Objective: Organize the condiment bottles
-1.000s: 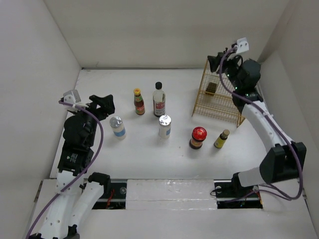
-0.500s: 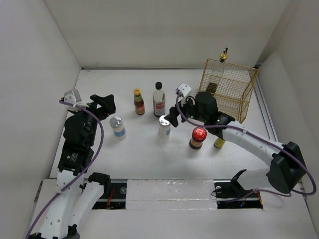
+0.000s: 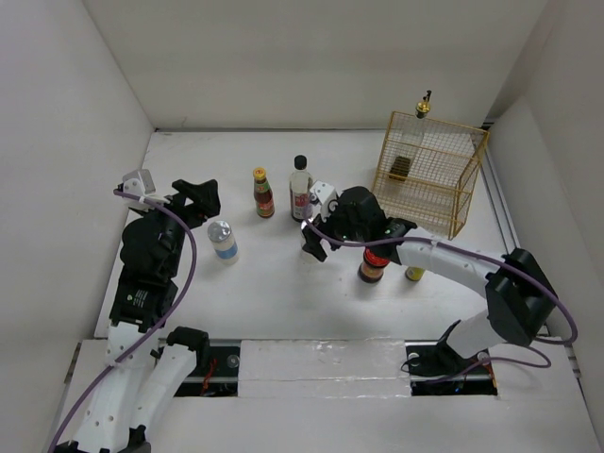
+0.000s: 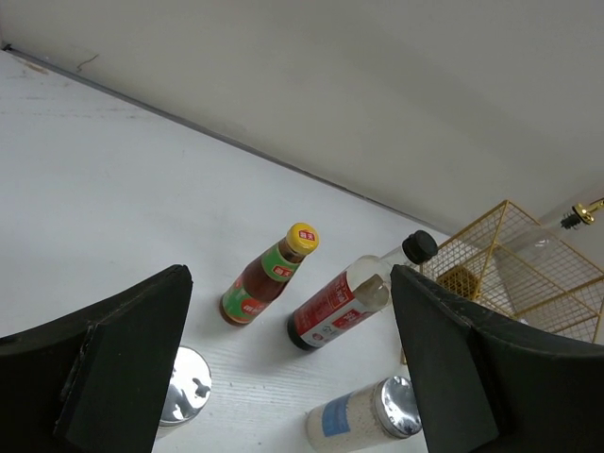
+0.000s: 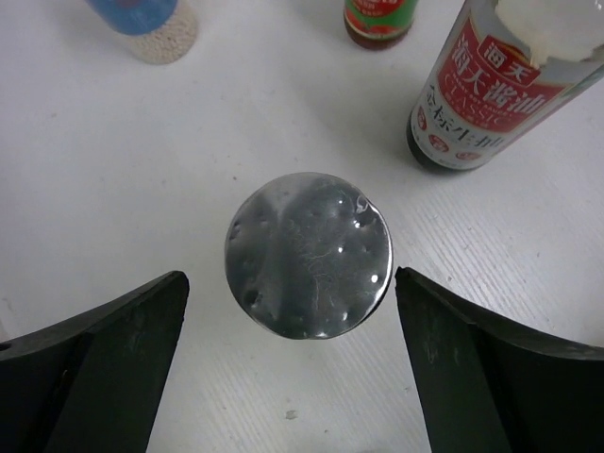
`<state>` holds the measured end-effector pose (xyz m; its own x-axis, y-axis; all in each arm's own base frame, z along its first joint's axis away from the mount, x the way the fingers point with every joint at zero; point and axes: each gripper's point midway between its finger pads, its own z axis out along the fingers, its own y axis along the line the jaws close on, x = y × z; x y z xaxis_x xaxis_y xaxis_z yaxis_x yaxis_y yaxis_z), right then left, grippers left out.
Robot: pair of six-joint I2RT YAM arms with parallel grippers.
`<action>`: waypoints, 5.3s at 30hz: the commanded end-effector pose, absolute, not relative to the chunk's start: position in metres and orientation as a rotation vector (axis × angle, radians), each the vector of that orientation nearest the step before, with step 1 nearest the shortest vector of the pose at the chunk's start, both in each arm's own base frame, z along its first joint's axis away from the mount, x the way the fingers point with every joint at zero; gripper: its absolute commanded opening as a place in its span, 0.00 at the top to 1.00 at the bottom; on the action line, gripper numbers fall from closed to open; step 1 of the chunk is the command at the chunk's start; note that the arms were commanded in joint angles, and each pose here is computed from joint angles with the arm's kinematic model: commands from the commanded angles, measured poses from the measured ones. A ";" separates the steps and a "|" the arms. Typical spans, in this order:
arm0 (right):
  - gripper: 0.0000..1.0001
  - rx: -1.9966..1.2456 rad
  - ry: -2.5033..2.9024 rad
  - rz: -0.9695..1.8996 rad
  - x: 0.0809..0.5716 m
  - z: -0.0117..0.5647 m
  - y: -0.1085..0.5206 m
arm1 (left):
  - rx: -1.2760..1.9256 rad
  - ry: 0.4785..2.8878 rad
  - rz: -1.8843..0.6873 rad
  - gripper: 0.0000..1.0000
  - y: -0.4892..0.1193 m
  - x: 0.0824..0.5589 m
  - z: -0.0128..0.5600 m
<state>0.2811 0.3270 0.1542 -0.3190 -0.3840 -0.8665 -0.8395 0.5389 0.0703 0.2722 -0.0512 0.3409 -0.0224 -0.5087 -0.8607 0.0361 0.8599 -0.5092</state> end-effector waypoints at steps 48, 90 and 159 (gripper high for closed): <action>0.61 -0.074 1.340 0.065 0.462 0.460 -0.010 | -0.350 1.487 -0.505 0.18 -0.058 0.271 0.360; 0.23 0.062 1.707 0.114 0.525 0.273 0.000 | -0.343 1.490 -0.512 0.18 -0.060 0.271 0.359; 0.92 -0.348 1.137 0.459 0.390 0.498 0.191 | -0.340 1.465 -0.519 0.21 -0.058 0.263 0.364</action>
